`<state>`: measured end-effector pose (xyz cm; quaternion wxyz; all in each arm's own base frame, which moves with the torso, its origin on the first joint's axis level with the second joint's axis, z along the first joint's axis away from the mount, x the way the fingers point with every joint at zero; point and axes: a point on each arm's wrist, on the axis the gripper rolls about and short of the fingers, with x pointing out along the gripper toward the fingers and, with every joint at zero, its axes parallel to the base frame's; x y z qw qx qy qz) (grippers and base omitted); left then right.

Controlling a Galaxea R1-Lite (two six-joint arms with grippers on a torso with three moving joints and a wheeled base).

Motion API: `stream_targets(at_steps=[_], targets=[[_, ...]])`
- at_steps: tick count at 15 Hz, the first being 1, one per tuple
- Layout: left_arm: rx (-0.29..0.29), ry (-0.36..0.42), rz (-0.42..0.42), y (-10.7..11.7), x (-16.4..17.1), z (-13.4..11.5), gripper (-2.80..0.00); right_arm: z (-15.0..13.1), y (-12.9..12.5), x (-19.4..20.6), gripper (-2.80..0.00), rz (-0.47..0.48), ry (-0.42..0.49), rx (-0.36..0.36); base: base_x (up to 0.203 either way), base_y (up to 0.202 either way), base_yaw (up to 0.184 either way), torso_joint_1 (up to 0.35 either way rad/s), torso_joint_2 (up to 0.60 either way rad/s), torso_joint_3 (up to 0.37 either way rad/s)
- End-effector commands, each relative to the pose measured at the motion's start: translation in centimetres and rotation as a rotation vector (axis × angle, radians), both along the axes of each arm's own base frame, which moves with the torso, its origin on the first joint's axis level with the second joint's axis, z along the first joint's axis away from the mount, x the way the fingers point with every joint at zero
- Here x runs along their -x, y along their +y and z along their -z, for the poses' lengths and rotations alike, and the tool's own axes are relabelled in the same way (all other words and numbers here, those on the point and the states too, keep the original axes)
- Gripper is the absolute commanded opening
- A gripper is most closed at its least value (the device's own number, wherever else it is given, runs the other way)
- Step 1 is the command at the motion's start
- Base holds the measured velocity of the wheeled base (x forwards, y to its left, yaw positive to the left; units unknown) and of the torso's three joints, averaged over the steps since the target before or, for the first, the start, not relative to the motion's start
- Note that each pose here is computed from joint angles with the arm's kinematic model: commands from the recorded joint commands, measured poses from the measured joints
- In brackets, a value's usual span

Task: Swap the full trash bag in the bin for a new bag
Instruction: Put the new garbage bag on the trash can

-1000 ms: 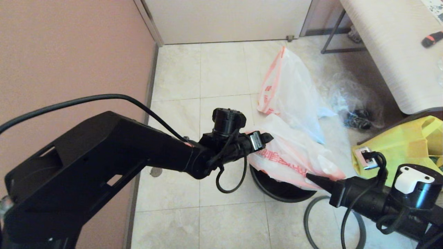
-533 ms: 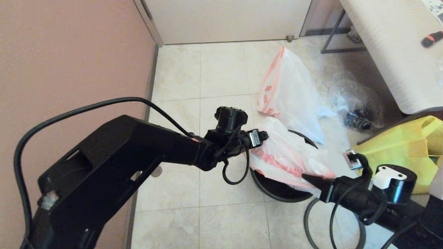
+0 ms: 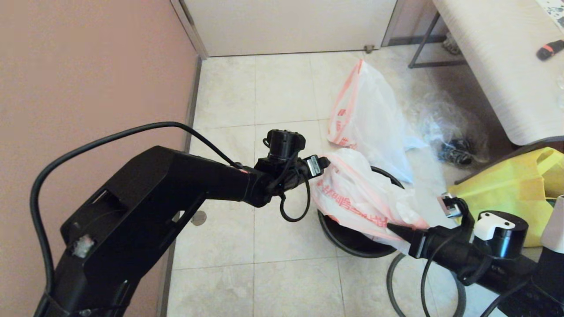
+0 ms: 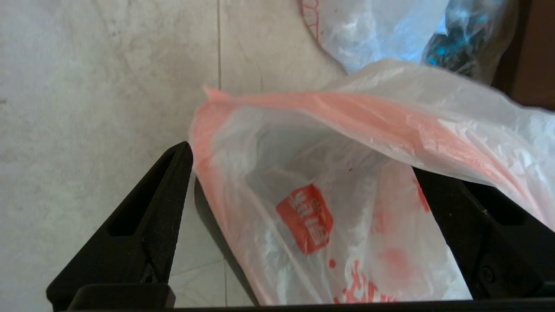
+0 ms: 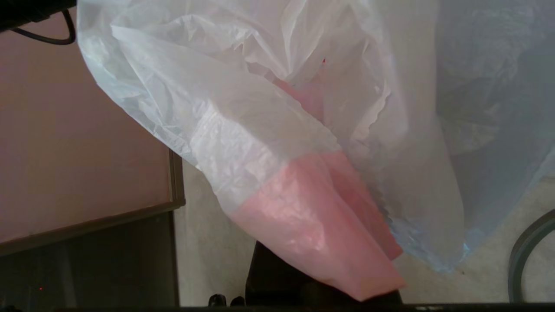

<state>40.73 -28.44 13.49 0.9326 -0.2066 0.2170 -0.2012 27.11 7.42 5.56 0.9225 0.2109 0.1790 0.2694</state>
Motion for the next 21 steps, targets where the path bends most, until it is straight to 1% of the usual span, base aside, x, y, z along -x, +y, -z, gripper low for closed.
stream_targets(at_steps=[1, 2, 3, 5, 6, 7, 8, 9, 10, 11, 14, 16, 17, 19, 21], targets=[[0.002, 0.011, 0.002, 0.2, 0.7, -1.2, 0.00, -0.1, 0.0, 0.0, -2.80, -0.003, -0.007, -0.004, 0.000, 0.000, 0.000, 0.000, 0.00, 0.000], [-0.008, 0.050, 0.005, 0.5, 1.8, -1.8, 0.00, -0.2, 0.1, 0.0, -2.80, -0.004, -0.009, -0.005, 0.000, 0.000, 0.000, 0.000, 0.00, 0.000], [-0.026, 0.117, 0.006, 1.0, 3.3, -1.8, 0.00, -0.2, 0.1, 0.0, -2.80, -0.004, -0.009, -0.005, 0.000, 0.000, 0.000, 0.000, 0.00, 0.000], [-0.064, 0.217, 0.003, 2.4, 5.8, -0.4, 0.00, -0.2, 0.1, 0.1, -2.80, -0.007, -0.009, -0.005, 0.000, 0.000, 0.000, 0.000, 0.00, 0.000], [-0.082, 0.233, -0.001, 3.2, 6.4, 0.6, 0.00, -0.2, 0.2, 0.1, -2.80, -0.010, -0.009, -0.005, 0.000, 0.000, 0.000, 0.000, 0.00, 0.000], [-0.106, 0.189, 0.005, 4.0, 6.1, 1.5, 0.00, -0.1, 0.3, 0.1, -2.80, -0.014, -0.008, -0.005, 0.000, 0.000, 0.000, 0.000, 0.00, 0.000], [-0.154, 0.129, 0.020, 4.3, 5.3, 2.7, 0.00, -0.1, 0.3, 0.2, -2.80, -0.016, -0.007, -0.004, 0.000, 0.000, 0.000, 0.000, 0.00, 0.000], [-0.177, 0.093, 0.021, 4.4, 4.4, 4.0, 0.00, -0.2, 0.4, 0.2, -2.80, -0.016, -0.008, -0.005, 0.000, 0.000, 0.000, 0.000, 0.00, 0.000], [-0.174, 0.039, 0.015, 4.3, 3.3, 4.8, 0.00, -0.2, 0.3, 0.3, -2.80, -0.018, -0.007, -0.005, 0.000, 0.000, 0.000, 0.000, 0.00, 0.000], [-0.163, 0.000, 0.007, 4.2, 2.4, 5.0, 0.00, -0.3, 0.3, 0.4, -2.80, -0.018, -0.007, -0.006, 0.000, 0.000, 0.000, 0.000, 0.00, 0.000], [-0.140, -0.030, 0.007, 3.4, 0.6, 5.8, 0.00, -0.2, 0.4, 0.5, -2.80, -0.022, -0.003, -0.007, 0.000, 0.000, 0.000, 0.000, 0.00, 0.000], [-0.111, -0.042, 0.077, 2.8, 0.5, 5.4, 0.00, -0.3, 0.1, 0.4, -2.80, -0.012, -0.006, -0.008, 0.000, 0.000, 0.000, 0.000, 0.00, 0.000], [-0.106, -0.045, 0.113, 2.5, 0.6, 5.3, 0.00, -0.3, 0.0, 0.3, -2.80, -0.005, -0.007, -0.009, 0.000, 0.000, 0.000, 0.000, 0.00, 0.000], [-0.129, -0.073, 0.136, 1.9, 0.2, 5.6, 0.00, -0.3, -0.3, 0.2, -2.80, 0.006, -0.006, -0.009, 0.000, 0.000, 0.000, 0.000, 0.00, 0.000], [-0.133, -0.127, 0.131, 1.5, -1.1, 5.3, 0.00, -0.3, -0.5, 0.3, -2.80, 0.009, -0.003, -0.009, 0.000, 0.000, 0.000, 0.000, 0.00, 0.000]])
